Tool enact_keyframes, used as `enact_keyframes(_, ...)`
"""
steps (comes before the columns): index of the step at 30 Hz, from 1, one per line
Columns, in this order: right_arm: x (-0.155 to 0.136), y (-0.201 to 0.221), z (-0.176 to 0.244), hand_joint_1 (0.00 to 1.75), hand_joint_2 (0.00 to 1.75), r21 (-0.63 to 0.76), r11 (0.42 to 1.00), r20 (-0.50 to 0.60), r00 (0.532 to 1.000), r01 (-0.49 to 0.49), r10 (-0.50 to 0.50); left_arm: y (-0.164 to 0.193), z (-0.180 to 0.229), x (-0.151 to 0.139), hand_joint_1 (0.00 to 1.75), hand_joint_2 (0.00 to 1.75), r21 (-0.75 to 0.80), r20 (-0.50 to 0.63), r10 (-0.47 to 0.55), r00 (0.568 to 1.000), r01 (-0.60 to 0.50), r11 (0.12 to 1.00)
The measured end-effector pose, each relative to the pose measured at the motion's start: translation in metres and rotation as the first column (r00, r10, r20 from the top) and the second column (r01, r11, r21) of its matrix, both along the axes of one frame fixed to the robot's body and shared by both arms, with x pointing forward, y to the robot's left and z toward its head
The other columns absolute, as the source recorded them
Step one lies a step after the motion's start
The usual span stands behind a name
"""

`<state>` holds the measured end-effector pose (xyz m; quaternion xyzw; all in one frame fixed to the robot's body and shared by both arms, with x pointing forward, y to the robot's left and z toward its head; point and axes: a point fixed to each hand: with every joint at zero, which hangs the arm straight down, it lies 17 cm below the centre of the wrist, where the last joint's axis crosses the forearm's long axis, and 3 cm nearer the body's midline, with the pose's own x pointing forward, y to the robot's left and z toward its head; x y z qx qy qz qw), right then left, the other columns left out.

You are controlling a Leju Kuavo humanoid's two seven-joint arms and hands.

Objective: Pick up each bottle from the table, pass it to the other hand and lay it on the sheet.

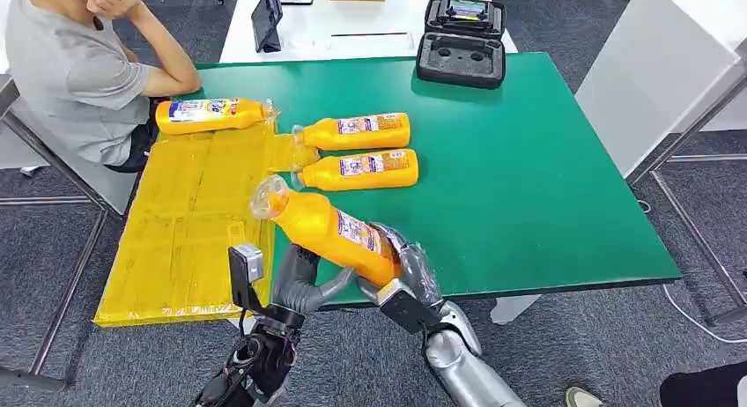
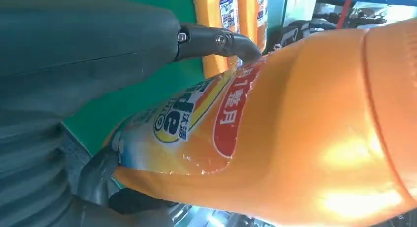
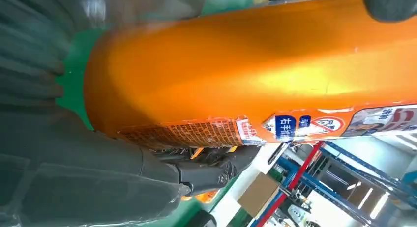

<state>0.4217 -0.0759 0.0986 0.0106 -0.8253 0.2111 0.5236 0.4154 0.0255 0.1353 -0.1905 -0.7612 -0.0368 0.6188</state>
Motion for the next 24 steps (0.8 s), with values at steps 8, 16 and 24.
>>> enact_keyframes(8, -0.0007, 0.0002, -0.0031, 1.75, 1.75, 0.011, 1.000, -0.016, 1.000, -0.003, 0.003, 0.0008, -0.0028, 0.0003, 0.00, 1.75, 0.002, -0.007, 0.005, 1.000, -0.005, 1.000)
enact_keyframes(16, -0.0019, 0.0031, -0.0031, 1.75, 1.75, 0.033, 0.999, -0.028, 1.000, -0.008, 0.009, 0.0005, -0.0067, 0.0009, 0.10, 1.75, 0.005, -0.020, 0.016, 1.000, -0.016, 1.000)
enact_keyframes(24, -0.0032, 0.0054, -0.0038, 1.75, 1.75, 0.024, 1.000, -0.026, 1.000, -0.014, 0.015, -0.0004, -0.0063, 0.0003, 1.75, 1.75, 0.012, -0.011, 0.019, 1.000, -0.019, 1.000)
